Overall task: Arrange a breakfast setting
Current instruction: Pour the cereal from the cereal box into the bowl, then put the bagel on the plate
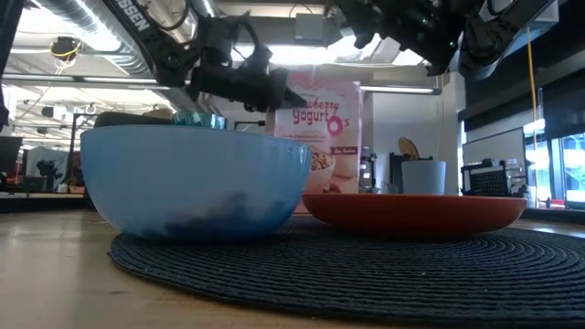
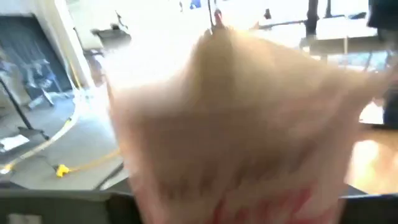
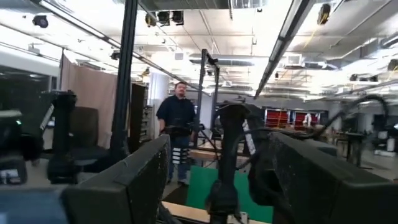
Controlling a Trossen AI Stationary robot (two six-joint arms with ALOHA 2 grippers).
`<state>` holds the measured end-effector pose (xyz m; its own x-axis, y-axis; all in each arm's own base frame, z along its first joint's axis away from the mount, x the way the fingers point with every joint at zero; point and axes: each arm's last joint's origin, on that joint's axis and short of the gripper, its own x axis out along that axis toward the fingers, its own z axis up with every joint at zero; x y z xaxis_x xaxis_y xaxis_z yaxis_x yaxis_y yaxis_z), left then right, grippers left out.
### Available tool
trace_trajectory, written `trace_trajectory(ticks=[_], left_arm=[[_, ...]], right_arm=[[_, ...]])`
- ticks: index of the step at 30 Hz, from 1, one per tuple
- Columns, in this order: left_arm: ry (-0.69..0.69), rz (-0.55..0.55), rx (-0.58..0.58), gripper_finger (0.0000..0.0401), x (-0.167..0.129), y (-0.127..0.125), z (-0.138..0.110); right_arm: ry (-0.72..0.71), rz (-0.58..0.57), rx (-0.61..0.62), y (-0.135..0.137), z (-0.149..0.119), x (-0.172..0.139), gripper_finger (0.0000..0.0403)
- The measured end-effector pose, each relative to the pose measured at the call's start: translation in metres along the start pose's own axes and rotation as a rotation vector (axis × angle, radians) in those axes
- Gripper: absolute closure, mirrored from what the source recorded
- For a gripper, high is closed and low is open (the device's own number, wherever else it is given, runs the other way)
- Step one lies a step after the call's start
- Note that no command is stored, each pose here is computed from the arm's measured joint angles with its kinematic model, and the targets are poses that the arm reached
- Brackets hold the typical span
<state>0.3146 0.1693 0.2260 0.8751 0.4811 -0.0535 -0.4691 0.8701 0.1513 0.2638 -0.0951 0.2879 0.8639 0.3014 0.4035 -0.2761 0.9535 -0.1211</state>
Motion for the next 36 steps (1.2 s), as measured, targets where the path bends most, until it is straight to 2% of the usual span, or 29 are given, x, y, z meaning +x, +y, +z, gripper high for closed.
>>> trace_trajectory(ticks=[5,14,17,23,29,36], left_arm=[[-0.019,0.044,0.008,0.0168,-0.005,0.003,0.011],[-0.1,0.059,0.012,0.0114,-0.02,0.005,0.038],[-0.127,0.055,0.02,0.0108,-0.026,0.004,0.048],[-0.167,0.067,0.114,0.0106,-0.047,-0.001,0.074],[-0.099,0.1,0.171,0.0106,-0.08,-0.008,0.097],[-0.033,0.113,0.179,0.0106,-0.089,-0.01,0.097]], right_arm=[[-0.004,-0.037,-0.055,-0.003,0.001,-0.002,0.0139],[0.005,-0.027,-0.053,-0.004,0.0,-0.003,0.0139],[0.006,-0.023,-0.053,-0.004,0.0,-0.003,0.0139],[0.006,-0.023,-0.051,-0.004,0.0,-0.003,0.0139],[0.004,-0.031,-0.052,-0.004,0.0,-0.003,0.0139],[-0.005,-0.043,-0.052,-0.004,0.001,-0.002,0.0139]])
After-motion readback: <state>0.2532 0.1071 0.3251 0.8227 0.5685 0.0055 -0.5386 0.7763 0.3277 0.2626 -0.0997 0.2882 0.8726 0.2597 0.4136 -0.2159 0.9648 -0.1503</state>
